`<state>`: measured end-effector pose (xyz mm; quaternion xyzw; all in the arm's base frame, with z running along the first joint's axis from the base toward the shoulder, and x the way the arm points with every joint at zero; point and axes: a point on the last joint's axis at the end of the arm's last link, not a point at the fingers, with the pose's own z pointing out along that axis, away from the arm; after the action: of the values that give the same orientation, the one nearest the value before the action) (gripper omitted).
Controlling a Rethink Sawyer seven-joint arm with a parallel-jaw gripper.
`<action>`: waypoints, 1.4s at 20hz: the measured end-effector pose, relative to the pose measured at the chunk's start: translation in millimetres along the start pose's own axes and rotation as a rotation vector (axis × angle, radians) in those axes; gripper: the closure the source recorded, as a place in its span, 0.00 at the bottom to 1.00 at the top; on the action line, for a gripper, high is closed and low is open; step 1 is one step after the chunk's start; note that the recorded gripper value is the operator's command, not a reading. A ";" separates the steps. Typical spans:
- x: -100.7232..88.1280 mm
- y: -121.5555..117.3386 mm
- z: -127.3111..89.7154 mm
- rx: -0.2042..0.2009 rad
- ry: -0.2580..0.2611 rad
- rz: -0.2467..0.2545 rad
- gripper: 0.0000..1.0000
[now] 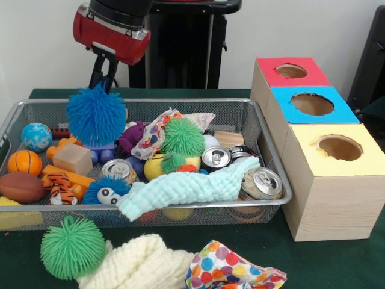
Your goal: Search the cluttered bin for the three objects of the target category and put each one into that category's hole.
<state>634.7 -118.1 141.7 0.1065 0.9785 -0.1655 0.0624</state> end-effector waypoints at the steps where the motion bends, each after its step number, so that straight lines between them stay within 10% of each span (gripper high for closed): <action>1: 0.2 -0.4 -0.5 0.000 -0.002 0.001 1.00; 28: 12.2 -11.0 -10.1 -0.004 0.003 0.021 1.00</action>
<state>619.5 -122.6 152.6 0.1170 0.9777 -0.1628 0.0629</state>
